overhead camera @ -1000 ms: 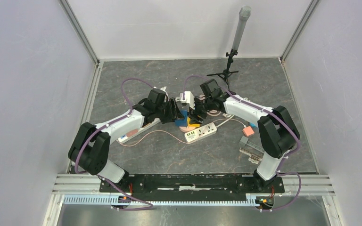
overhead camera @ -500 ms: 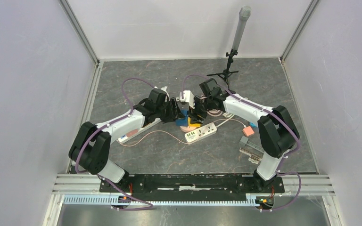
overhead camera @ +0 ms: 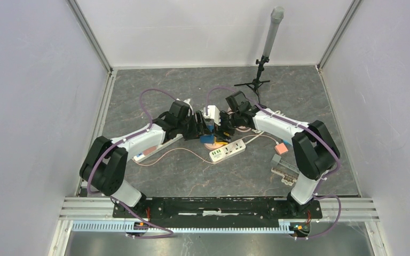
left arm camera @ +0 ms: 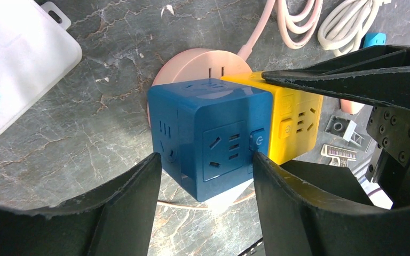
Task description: Pull the plug off the socket
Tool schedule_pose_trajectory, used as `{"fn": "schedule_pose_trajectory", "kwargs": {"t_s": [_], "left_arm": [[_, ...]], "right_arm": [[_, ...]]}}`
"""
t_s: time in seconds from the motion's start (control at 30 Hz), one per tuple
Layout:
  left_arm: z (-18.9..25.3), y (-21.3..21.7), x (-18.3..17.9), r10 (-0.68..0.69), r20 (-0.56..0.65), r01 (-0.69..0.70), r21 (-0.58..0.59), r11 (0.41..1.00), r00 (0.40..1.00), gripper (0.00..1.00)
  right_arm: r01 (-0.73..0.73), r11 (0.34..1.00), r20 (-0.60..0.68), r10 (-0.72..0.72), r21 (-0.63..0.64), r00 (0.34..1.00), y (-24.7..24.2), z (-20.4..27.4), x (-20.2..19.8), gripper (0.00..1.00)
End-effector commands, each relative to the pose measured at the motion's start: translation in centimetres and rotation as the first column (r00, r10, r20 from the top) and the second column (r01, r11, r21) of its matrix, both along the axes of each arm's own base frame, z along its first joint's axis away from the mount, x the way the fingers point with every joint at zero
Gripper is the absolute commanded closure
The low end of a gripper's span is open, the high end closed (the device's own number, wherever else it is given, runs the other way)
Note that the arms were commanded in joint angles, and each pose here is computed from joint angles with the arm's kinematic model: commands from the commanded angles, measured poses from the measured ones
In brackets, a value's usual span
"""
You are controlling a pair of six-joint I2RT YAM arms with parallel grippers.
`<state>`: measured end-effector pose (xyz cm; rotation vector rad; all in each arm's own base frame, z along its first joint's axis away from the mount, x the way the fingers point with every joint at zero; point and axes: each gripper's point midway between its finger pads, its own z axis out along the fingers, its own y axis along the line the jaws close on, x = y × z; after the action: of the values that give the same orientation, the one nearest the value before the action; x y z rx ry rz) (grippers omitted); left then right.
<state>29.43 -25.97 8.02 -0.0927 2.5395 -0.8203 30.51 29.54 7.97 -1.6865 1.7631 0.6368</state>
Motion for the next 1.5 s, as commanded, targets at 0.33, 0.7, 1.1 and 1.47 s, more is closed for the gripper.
{"fn": "schedule_pose_trajectory", "kwargs": {"t_s": [0.33,0.7,1.1,1.47], "left_arm": [[-7.6,4.8,-4.2,0.040,-0.181,0.009,0.260,0.966,0.983,0.46],[-9.1,6.6,-4.9,0.074,-0.192,-0.004,0.343,0.939,0.979,0.48],[-9.9,6.8,-4.7,0.073,-0.190,0.005,0.379,0.925,0.979,0.49],[-9.8,7.2,-4.4,0.096,-0.170,-0.021,0.400,0.916,0.981,0.49]], "right_arm": [[-0.016,1.000,0.074,0.014,0.018,0.997,0.4,2.4,0.5,0.93],[-0.102,0.960,0.065,0.088,0.261,0.994,4.1,9.1,-0.5,1.00],[-0.089,0.982,0.114,0.070,0.167,0.991,4.0,8.8,-0.1,1.00],[-0.046,0.979,0.107,0.025,0.199,0.994,3.9,11.1,1.0,1.00]]}}
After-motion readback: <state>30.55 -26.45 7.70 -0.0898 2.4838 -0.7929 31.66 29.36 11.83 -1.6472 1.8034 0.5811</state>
